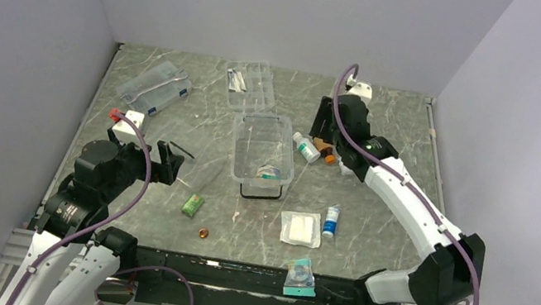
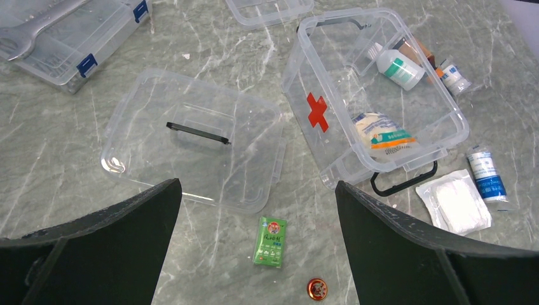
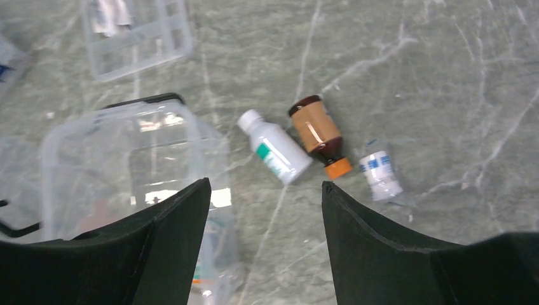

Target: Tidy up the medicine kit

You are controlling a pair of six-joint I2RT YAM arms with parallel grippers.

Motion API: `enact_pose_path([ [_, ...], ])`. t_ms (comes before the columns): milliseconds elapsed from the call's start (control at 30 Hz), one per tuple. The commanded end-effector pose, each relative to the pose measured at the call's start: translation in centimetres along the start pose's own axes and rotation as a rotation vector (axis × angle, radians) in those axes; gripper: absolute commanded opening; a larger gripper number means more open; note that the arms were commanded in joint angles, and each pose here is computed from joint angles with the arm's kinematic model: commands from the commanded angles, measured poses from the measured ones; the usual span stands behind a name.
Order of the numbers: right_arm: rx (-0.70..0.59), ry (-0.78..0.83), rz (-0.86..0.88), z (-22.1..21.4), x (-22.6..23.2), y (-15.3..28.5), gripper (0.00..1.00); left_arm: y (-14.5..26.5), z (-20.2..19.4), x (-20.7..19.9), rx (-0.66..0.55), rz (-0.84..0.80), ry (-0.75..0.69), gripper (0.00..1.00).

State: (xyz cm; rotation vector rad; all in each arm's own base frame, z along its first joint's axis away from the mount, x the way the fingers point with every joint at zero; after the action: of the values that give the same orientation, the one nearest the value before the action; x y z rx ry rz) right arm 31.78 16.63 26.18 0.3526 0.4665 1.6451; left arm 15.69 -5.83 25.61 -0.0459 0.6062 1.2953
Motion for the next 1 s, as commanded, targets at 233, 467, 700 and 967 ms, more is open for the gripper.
enact_pose_path([
  [233, 0.143, 0.088, 0.005, -2.9, -3.2, -7.9, 0.67, 0.6, 1.3, -0.9, -0.039, -0.04, -0.003, 0.98],
  [467, 0.201, 0.13, 0.046, -4.0, -4.4, -11.8, 0.66, 0.6, 1.3, -0.9, -0.04, -0.042, -0.003, 0.99],
  [700, 0.222, 0.132, 0.106, -5.0, -4.4, -14.0, 0.65, 0.5, 1.2, -0.9, -0.035, -0.04, -0.004, 0.99],
  [967, 0.252, 0.146, 0.161, -5.8, -3.9, -16.0, 0.65, 0.5, 1.2, -0.9, -0.033, -0.04, -0.005, 0.99],
])
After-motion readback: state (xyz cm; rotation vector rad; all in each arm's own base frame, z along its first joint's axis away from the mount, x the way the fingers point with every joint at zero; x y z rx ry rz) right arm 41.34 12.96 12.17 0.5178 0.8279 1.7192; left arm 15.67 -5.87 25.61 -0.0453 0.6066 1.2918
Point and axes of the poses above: each gripper's point midway between its finger pads, its own y axis back along the fingers, its own x axis along the line the jaws close on, z = x × y, the point moved 6 cm from there along y, back along the fingers, and after that the axes turned 14 degrees about y, right-handed, at the moved point
